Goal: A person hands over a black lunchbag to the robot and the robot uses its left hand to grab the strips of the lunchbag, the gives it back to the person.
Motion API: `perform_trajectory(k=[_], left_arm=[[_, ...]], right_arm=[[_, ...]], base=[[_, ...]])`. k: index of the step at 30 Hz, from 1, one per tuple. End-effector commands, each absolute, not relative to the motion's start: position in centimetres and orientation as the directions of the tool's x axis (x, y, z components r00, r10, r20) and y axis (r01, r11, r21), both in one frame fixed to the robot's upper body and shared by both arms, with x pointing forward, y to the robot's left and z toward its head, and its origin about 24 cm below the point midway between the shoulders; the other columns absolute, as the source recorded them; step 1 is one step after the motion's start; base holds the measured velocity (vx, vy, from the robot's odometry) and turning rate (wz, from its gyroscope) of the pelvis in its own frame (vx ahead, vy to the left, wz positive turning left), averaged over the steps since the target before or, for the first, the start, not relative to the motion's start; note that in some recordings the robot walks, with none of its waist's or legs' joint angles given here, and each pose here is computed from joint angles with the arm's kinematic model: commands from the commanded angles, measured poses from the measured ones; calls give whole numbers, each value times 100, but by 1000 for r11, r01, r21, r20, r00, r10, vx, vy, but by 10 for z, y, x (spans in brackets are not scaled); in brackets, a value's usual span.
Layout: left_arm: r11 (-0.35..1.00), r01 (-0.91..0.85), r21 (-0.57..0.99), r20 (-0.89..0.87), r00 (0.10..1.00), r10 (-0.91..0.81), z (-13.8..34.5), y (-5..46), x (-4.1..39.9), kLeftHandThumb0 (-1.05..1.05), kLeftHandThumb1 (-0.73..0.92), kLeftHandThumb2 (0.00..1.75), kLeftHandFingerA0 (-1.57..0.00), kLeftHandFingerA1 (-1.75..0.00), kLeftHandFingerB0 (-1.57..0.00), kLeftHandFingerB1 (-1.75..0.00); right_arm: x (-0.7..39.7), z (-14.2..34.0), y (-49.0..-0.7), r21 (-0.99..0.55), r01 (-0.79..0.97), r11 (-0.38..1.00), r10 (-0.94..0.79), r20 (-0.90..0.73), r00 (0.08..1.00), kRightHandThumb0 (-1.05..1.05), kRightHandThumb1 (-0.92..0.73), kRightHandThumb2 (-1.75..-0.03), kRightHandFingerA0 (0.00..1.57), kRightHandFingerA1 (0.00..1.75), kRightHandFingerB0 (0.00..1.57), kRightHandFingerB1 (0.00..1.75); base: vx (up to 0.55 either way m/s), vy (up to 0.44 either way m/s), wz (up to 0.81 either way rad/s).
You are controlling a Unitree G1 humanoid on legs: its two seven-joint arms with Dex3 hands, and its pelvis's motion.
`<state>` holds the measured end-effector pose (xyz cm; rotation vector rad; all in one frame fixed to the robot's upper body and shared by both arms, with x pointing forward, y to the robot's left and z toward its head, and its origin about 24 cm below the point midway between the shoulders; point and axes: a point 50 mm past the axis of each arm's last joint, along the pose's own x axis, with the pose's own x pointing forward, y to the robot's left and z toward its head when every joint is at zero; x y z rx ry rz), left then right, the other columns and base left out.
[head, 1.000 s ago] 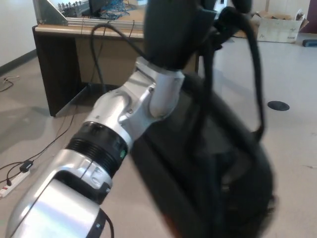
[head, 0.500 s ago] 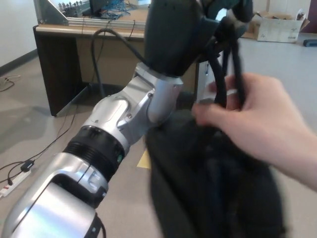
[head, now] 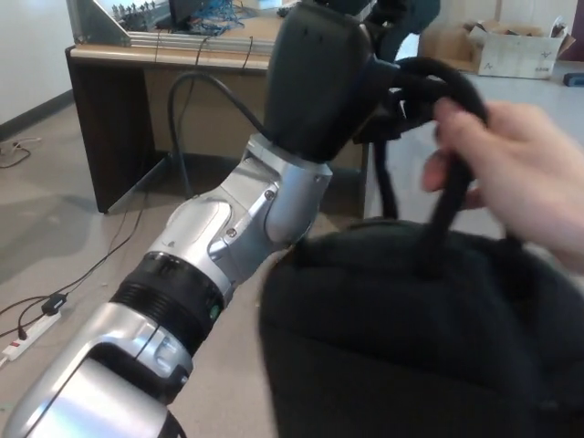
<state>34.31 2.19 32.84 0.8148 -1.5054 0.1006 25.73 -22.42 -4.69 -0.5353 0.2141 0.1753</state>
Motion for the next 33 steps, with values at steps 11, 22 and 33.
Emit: perform_trajectory(k=[11,22,33], left_arm=[[606,-401,687,724,308,-617,317,46,328,-100,67,59,0,0,0,0],[589,-368,719,689,482,-541,250,135,307,-97,59,62,0,0,0,0],[611,-199,766,482,807,-341,123,238,265,-86,50,88,0,0,0,0]], right_arm=[[256,-46,-230,-495,-210,843,97,-245,965,-74,-74,-64,42,42,36,36],[257,-45,-230,-502,-209,839,91,-248,964,-69,-75,-64,42,41,38,36],[257,-45,-232,-490,-188,851,75,-240,968,-69,-75,-63,43,41,38,36]], base=[[0,0,0],[0,0,0],[0,0,0]])
